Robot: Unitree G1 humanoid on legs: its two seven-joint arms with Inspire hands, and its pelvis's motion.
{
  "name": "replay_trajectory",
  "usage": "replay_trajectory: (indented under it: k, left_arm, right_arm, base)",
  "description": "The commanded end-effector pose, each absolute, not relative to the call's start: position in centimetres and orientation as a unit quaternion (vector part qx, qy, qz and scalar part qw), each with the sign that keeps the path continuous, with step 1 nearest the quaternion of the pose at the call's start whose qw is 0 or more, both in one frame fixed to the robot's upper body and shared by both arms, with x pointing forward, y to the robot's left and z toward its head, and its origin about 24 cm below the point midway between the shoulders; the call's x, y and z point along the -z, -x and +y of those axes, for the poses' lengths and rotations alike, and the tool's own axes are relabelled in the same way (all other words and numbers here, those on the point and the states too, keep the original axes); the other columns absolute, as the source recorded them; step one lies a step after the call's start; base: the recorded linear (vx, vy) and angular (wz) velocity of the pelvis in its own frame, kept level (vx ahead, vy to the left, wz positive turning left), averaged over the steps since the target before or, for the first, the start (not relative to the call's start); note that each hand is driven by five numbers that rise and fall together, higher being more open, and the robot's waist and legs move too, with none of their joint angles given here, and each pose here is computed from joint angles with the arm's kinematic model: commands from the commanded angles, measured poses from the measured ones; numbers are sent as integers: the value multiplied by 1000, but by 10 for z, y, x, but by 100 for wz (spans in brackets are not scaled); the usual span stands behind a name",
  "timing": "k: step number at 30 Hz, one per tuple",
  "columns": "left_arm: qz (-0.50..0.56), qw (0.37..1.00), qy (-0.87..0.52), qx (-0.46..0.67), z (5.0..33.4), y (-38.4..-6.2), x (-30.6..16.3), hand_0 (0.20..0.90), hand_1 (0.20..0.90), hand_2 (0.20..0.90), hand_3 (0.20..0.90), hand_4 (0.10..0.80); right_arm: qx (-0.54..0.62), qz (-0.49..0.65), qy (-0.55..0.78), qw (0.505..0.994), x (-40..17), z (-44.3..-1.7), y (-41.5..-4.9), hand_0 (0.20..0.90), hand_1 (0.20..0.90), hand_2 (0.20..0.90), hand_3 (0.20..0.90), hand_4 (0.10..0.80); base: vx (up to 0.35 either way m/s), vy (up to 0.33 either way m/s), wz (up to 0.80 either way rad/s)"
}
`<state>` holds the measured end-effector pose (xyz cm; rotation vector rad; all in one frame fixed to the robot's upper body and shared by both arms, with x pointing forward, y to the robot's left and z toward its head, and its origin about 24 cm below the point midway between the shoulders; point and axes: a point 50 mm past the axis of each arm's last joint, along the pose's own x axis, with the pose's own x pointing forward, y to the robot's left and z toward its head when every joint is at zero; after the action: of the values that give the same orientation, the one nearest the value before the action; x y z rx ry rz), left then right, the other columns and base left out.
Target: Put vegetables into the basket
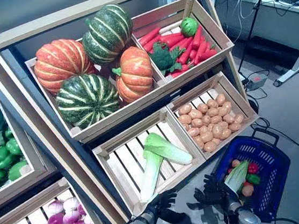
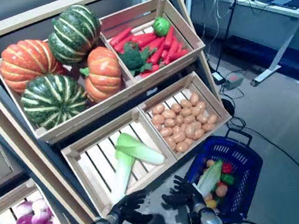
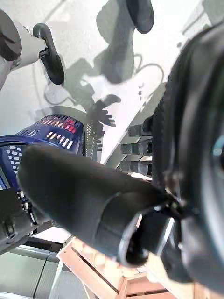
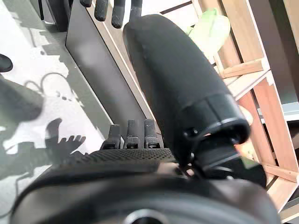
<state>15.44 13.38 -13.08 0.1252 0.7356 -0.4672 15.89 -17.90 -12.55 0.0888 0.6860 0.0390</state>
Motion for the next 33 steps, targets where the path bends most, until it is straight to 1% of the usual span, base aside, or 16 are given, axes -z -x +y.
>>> replay_trajectory:
  k: [1, 5, 9, 13, 15, 16, 19, 21, 24, 26, 28, 33]
  left_arm:
    - [272, 933, -71, 224, 137, -195, 106, 900, 900, 900, 900, 800]
    - [265, 933, -63, 234, 136, -195, 104, 900, 900, 900, 900, 800]
    - [234, 942, -38, 236, 135, -199, 95, 900, 900, 900, 900, 800]
    - [184, 957, -5, 226, 135, -212, 76, 900, 900, 900, 900, 800]
    - [140, 968, 8, 206, 142, -224, 57, 900, 900, 900, 900, 800]
    - [136, 970, 8, 204, 143, -224, 56, 900, 900, 900, 900, 800]
    - [94, 983, -3, 159, 159, -231, 41, 900, 900, 900, 900, 800]
    - [89, 985, 9, 145, 164, -232, 38, 900, 900, 900, 900, 800]
    - [56, 993, 48, 89, 181, -235, 26, 900, 900, 900, 900, 800]
    - [42, 995, 54, 70, 186, -236, 20, 900, 900, 900, 900, 800]
    - [8, 999, 37, 28, 200, -236, 8, 900, 900, 900, 900, 800]
    - [-10, 999, -41, -27, 215, -235, -1, 900, 900, 900, 900, 800]
  right_arm:
    - [-20, 228, -76, 970, 96, -164, -200, 900, 900, 900, 900, 800]
    - [-20, 231, -78, 970, 96, -162, -202, 900, 900, 900, 900, 800]
    - [-13, 230, -87, 969, 96, -164, -200, 900, 900, 900, 900, 800]
    - [-15, 213, -83, 973, 87, -162, -203, 900, 900, 900, 900, 800]
    - [-24, 194, -75, 978, 78, -163, -207, 900, 900, 900, 900, 800]
    - [-24, 193, -74, 978, 77, -163, -207, 900, 900, 900, 900, 800]
    - [-20, 177, -64, 982, 72, -170, -206, 900, 900, 900, 900, 800]
    - [-17, 174, -65, 982, 71, -172, -206, 900, 900, 900, 900, 800]
    - [-7, 165, -76, 983, 67, -177, -206, 900, 900, 900, 900, 800]
    - [-8, 158, -84, 984, 64, -178, -207, 900, 900, 900, 900, 800]
    - [-22, 135, -95, 986, 56, -177, -207, 900, 900, 900, 900, 800]
    - [-51, 115, -49, 991, 47, -176, -206, 900, 900, 900, 900, 800]
  base:
    - [0, 0, 0]
    - [0, 0, 0]
    - [27, -6, 1]
    - [0, 0, 0]
    - [0, 0, 0]
    - [0, 0, 0]
    - [10, 3, 1]
    - [32, -2, 6]
    - [53, -9, 12]
    - [65, -4, 9]
    - [87, 3, 5]
    - [42, 24, 6]
